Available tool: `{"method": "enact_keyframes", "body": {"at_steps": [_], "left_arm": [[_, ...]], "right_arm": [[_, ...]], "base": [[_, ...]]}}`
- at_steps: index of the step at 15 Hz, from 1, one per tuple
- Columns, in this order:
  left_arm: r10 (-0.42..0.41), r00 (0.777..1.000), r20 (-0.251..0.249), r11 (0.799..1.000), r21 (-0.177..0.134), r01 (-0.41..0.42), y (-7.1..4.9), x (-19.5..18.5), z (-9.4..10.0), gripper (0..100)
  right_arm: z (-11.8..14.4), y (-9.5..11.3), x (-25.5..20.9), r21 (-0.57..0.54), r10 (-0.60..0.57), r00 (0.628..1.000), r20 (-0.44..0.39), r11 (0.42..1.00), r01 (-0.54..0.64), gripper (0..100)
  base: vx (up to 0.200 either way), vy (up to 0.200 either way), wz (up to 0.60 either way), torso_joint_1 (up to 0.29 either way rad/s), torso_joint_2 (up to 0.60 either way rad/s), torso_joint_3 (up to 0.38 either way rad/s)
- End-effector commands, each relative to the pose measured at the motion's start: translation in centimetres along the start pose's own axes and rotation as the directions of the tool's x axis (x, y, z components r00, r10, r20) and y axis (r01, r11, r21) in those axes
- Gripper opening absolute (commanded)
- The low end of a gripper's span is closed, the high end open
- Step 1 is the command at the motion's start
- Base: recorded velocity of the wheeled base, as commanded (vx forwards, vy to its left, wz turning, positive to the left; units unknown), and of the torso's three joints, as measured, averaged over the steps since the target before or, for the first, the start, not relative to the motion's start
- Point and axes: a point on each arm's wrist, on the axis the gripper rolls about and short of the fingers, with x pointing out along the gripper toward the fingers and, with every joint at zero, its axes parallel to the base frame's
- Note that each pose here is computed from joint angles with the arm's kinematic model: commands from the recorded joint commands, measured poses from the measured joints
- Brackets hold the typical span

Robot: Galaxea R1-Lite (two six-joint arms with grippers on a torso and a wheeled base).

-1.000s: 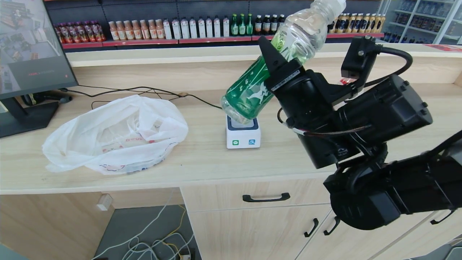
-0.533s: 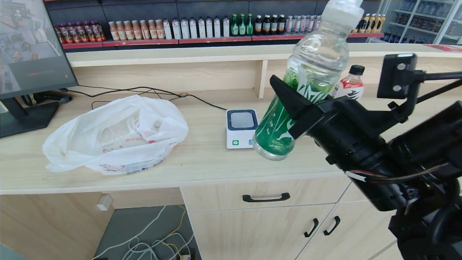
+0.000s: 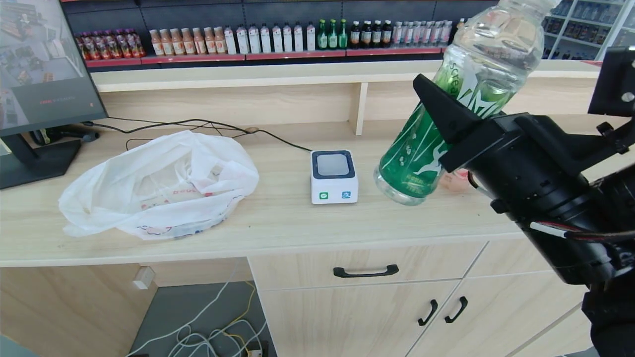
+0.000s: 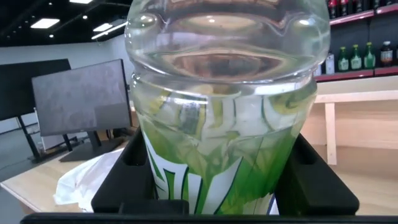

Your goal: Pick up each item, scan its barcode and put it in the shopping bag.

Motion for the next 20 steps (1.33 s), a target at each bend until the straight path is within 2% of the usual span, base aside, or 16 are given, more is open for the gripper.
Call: {"method": "enact_keyframes", "body": {"at_steps": [1,6,10,18,20], "left_arm": [[0.0,1.0,0.0,1.0,0.0,0.0,0.0,0.0,0.0,100],[0.0,1.0,0.0,1.0,0.0,0.0,0.0,0.0,0.0,100],[0.0,1.0,0.0,1.0,0.0,0.0,0.0,0.0,0.0,100],[0.0,1.0,0.0,1.0,0.0,0.0,0.0,0.0,0.0,100],[0.0,1.0,0.0,1.0,0.0,0.0,0.0,0.0,0.0,100]], "right_arm": [[0.7,-0.1,-0.3,-0.005,-0.002,1.0,0.014,1.0,0.002,0],[0.9,-0.3,-0.4,-0.01,-0.01,1.0,0.021,1.0,0.01,0],[-0.3,-0.5,0.1,-0.015,-0.015,1.0,-0.007,1.0,0.015,0],[-0.9,-2.0,0.1,-0.051,-0.06,0.998,-0.023,0.997,0.059,0],[-1.6,-2.1,-0.1,-0.056,-0.066,0.997,-0.05,0.996,0.063,0]], "base": [[0.0,0.0,0.0,0.0,0.0,0.0],[0.0,0.0,0.0,0.0,0.0,0.0],[0.0,0.0,0.0,0.0,0.0,0.0],[0.0,0.0,0.0,0.0,0.0,0.0],[0.0,0.0,0.0,0.0,0.0,0.0]]}}
